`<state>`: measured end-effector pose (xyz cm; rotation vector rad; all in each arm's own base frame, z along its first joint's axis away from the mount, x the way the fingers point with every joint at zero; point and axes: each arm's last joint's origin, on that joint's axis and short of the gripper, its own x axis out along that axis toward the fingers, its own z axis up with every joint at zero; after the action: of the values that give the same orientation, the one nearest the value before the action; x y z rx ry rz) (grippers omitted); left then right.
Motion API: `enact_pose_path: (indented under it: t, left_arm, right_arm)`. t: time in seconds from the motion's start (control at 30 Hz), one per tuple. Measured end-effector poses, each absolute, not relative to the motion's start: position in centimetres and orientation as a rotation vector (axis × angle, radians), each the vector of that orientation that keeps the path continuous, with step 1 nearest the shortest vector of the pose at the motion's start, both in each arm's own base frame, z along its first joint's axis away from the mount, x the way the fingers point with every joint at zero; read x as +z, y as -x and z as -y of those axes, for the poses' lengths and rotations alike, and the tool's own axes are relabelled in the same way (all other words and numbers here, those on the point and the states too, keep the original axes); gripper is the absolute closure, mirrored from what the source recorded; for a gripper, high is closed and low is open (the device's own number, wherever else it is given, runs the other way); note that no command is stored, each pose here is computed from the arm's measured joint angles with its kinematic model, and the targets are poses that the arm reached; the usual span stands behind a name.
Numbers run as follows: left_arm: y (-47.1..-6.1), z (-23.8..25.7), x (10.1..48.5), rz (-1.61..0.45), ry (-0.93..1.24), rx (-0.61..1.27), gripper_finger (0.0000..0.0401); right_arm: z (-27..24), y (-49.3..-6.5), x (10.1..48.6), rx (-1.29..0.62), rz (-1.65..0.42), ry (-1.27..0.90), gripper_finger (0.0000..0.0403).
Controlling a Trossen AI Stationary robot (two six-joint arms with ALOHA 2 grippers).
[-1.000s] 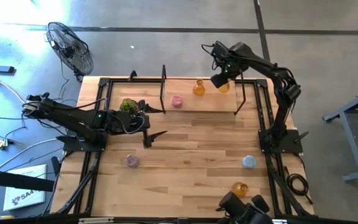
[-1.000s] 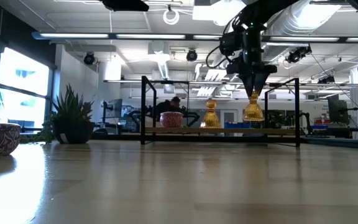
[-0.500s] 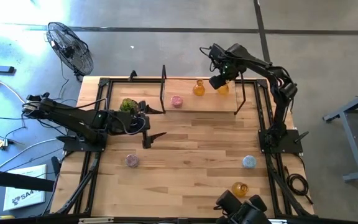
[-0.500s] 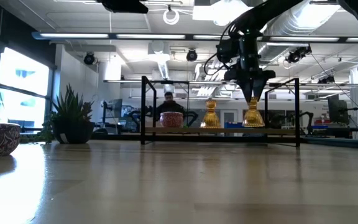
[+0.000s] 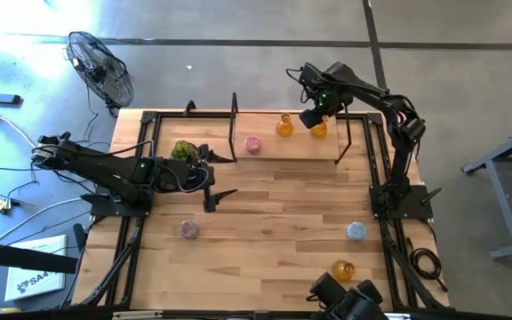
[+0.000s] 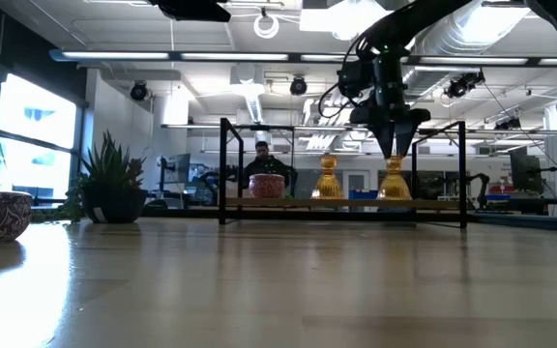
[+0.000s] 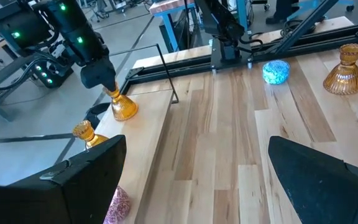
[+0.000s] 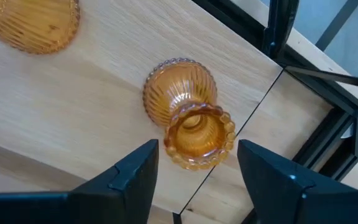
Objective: Pick & Place candle stick holders
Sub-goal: Put the red patterned scented candle on the shelf
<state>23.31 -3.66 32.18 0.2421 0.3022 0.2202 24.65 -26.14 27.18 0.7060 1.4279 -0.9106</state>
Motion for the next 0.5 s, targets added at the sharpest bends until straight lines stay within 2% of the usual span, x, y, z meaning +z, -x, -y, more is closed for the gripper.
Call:
enact_pose_path:
  t: [0.23,0.5]
  left_arm:
    - [-23.3,3.7,32.2,-0.302,-0.242,0.220,0.0015]
    - [-23.3,3.7,32.2,-0.302,-0.246,0.220,0.0015]
  right_arm:
    - [25.9,-24.5,27.6,-0.906,-1.424,-0.702,0.0190]
    - [24.8,-23.4,30.7,-0.907,-1.305,-0.666,0.0190]
